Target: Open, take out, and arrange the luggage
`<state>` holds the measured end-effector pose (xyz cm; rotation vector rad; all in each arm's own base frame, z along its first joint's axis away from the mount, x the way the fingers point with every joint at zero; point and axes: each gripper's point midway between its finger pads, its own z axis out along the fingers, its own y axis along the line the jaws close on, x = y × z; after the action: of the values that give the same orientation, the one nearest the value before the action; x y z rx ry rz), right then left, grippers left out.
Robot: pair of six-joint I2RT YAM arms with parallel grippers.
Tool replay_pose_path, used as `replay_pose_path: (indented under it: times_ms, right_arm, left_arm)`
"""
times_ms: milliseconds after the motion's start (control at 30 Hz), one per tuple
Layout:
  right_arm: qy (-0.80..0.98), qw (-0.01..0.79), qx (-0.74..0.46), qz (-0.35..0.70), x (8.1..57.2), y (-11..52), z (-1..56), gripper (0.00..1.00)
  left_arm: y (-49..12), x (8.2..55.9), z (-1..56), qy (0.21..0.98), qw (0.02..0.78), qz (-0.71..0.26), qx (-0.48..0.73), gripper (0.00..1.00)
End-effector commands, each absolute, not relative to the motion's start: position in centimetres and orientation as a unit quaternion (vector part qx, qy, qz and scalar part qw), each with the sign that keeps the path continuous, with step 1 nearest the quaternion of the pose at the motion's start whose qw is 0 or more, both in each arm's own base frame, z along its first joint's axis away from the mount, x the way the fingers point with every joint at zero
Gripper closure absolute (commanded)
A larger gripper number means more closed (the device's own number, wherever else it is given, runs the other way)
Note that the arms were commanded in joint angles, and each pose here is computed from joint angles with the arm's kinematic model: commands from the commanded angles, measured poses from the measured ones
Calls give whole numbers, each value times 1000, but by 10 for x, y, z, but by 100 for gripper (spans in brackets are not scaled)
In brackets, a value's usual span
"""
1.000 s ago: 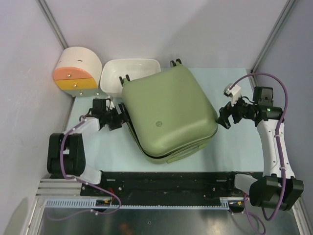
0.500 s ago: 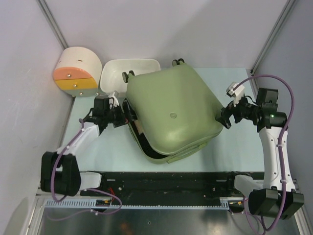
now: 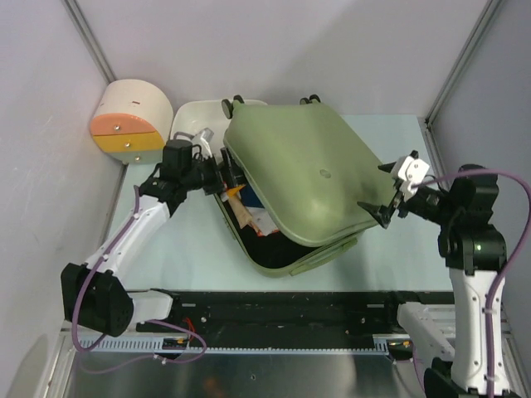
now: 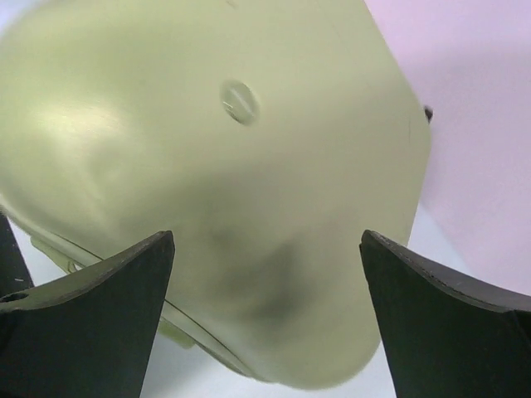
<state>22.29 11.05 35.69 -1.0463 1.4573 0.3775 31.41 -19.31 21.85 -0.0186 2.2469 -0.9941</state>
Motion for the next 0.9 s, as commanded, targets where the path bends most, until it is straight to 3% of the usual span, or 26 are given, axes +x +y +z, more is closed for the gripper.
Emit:
replay_pose_path:
  times_ms: [0, 333, 633, 867]
  right_arm:
    - [566, 645, -494, 142, 203, 127, 390, 0]
    - [512, 704, -476, 124, 191, 150, 457, 0]
    - [507, 695, -480, 174, 187, 190, 470, 0]
    - [517, 687, -501, 100, 202, 203, 468, 0]
  left_arm:
    - [-231, 314, 273, 821, 351, -450, 29, 0]
    - [-250, 344, 302, 810, 368, -456, 29, 0]
    - [-269, 369, 318, 802, 378, -460, 41, 0]
    - [-279, 388, 321, 800, 381, -461, 46, 0]
